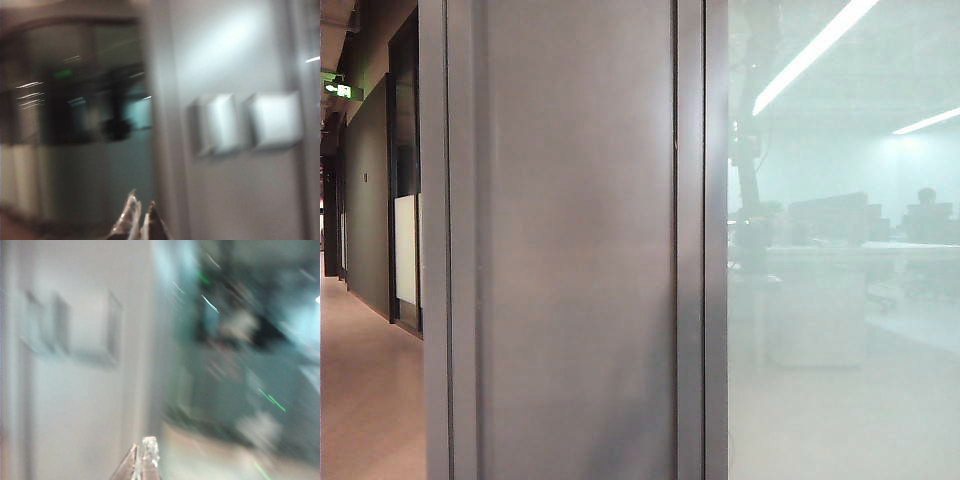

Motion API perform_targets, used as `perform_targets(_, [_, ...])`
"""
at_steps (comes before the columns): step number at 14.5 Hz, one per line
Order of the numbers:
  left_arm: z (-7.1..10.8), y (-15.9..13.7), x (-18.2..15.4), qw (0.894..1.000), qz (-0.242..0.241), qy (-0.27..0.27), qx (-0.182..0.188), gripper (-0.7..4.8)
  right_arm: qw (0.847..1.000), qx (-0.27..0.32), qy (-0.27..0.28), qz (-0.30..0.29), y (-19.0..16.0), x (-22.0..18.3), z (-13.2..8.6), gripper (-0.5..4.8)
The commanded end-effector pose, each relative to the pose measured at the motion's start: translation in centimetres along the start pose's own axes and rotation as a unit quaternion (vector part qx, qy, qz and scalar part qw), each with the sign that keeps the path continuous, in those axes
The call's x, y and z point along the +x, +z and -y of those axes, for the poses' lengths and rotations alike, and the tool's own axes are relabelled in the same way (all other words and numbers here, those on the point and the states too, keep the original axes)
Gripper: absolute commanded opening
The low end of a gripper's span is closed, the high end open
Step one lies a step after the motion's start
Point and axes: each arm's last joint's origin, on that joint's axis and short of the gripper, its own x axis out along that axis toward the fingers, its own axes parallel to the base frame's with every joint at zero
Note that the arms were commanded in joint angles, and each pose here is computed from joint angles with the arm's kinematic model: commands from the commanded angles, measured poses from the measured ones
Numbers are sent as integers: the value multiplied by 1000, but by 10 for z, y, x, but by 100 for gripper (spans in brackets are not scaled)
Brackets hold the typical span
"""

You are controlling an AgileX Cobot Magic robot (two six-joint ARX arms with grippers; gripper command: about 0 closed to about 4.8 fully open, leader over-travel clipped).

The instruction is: Raise the arm to find the leftmost switch on the wall and turn on the lights.

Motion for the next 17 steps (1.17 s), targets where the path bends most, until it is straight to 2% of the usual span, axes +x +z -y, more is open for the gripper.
perform_targets(1, [2,-59,-27,995,-59,77,7,24,994,-25,-93,-52,-22,-16,1,0])
perform_targets(4, [6,-120,-32,991,-113,75,2,24,985,-20,-147,-87,-66,-22,4,0])
perform_targets(6, [8,-155,-30,985,-154,67,-31,24,982,-14,-152,-113,-104,-27,6,-1])
perform_targets(7, [10,-180,-30,978,-188,67,-58,24,980,-10,-151,-127,-131,-31,6,-1])
perform_targets(9, [12,-207,-30,973,-205,70,-79,21,980,-10,-152,-127,-165,-36,6,-1])
perform_targets(12, [13,-219,-31,969,-212,76,-105,22,976,-2,-152,-158,-187,-40,6,0])
perform_targets(17, [13,-219,-31,968,-213,75,-108,22,964,12,-150,-218,-199,-44,5,0])
